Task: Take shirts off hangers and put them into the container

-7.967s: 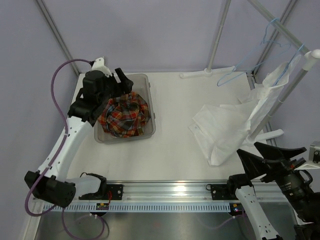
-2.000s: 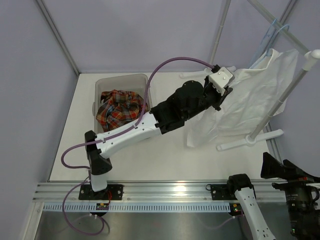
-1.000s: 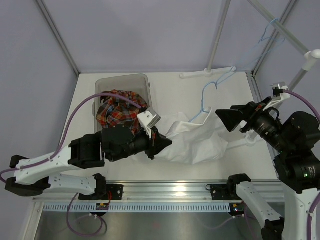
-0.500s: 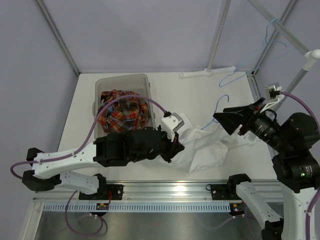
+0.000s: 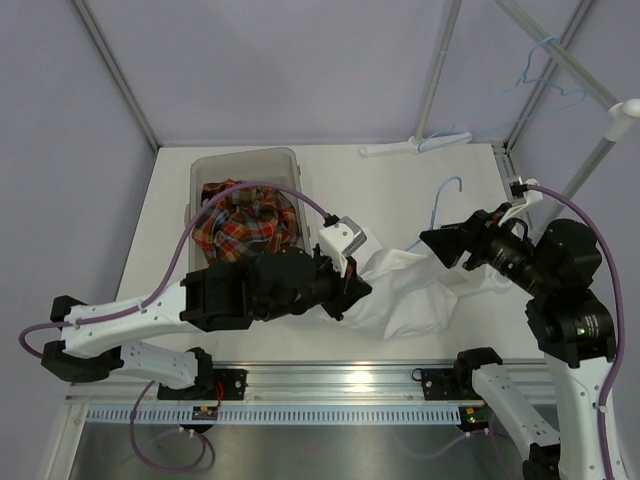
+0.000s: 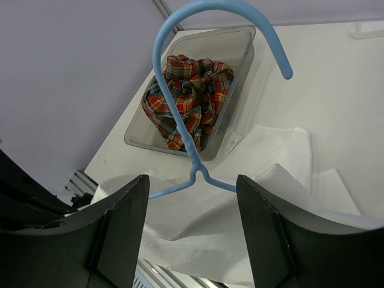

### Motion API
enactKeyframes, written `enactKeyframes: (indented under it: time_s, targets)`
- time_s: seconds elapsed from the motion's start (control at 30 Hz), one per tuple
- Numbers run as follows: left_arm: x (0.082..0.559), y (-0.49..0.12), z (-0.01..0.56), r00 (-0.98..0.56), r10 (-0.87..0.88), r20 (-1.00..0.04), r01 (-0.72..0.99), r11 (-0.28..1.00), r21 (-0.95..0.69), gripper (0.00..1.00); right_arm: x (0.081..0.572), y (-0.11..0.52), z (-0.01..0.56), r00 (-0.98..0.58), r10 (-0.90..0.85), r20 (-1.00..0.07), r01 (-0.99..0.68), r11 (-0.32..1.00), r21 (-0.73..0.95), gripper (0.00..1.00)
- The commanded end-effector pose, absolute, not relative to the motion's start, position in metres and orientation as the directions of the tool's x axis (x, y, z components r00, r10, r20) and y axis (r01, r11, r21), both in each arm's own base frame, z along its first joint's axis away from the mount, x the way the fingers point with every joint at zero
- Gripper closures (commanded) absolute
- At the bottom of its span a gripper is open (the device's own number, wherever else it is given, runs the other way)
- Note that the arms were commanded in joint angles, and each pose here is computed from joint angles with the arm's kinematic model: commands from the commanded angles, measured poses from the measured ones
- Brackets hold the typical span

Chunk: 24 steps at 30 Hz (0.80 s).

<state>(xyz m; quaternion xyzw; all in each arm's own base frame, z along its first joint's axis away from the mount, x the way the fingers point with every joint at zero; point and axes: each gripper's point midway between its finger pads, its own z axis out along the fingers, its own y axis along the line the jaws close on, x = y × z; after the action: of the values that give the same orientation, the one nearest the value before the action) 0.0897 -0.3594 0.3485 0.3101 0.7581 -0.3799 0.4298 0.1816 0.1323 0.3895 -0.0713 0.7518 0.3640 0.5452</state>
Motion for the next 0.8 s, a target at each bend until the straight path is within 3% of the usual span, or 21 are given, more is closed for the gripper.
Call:
enactKeyframes:
  time_s: [0.0,0.17,0.23,0.33,0.37,0.5,0.57,0.63,0.77]
  targets:
    - [0.087,-0.368,0.385,-0.415,0.045,-0.909,0.815,0.463,-0.349,1.00,0.190,0.132,0.401,-0.347,0.291,-0.892,-0.521,0.731,0.441,0.32]
    - [0.086,-0.370,0.385,-0.411,0.039,-0.911,0.821,0.451,-0.351,1.00,0.195,0.135,0.405,-0.353,0.302,-0.886,-0.522,0.722,0.454,0.34]
    - [0.086,-0.371,0.385,-0.410,0.042,-0.911,0.822,0.449,-0.350,1.00,0.198,0.137,0.406,-0.358,0.313,-0.880,-0.526,0.711,0.467,0.39]
    - [0.086,-0.373,0.385,-0.406,0.047,-0.913,0.825,0.448,-0.344,1.00,0.200,0.140,0.402,-0.373,0.322,-0.870,-0.528,0.697,0.485,0.57]
    - [0.086,-0.372,0.385,-0.404,0.047,-0.913,0.825,0.449,-0.342,1.00,0.201,0.139,0.399,-0.378,0.323,-0.868,-0.522,0.700,0.488,0.70]
    - [0.087,-0.372,0.384,-0.400,0.049,-0.915,0.825,0.453,-0.336,1.00,0.198,0.139,0.401,-0.368,0.342,-0.865,-0.522,0.694,0.496,1.00]
    - [0.087,-0.372,0.384,-0.398,0.050,-0.916,0.826,0.453,-0.335,0.99,0.197,0.137,0.403,-0.363,0.348,-0.864,-0.515,0.698,0.497,1.00]
    - [0.088,-0.371,0.382,-0.401,0.052,-0.915,0.823,0.459,-0.335,0.75,0.197,0.134,0.404,-0.357,0.357,-0.863,-0.495,0.712,0.499,1.00]
    - [0.087,-0.361,0.377,-0.420,0.055,-0.906,0.810,0.472,-0.347,0.56,0.195,0.121,0.412,-0.317,0.373,-0.872,-0.446,0.753,0.484,1.00]
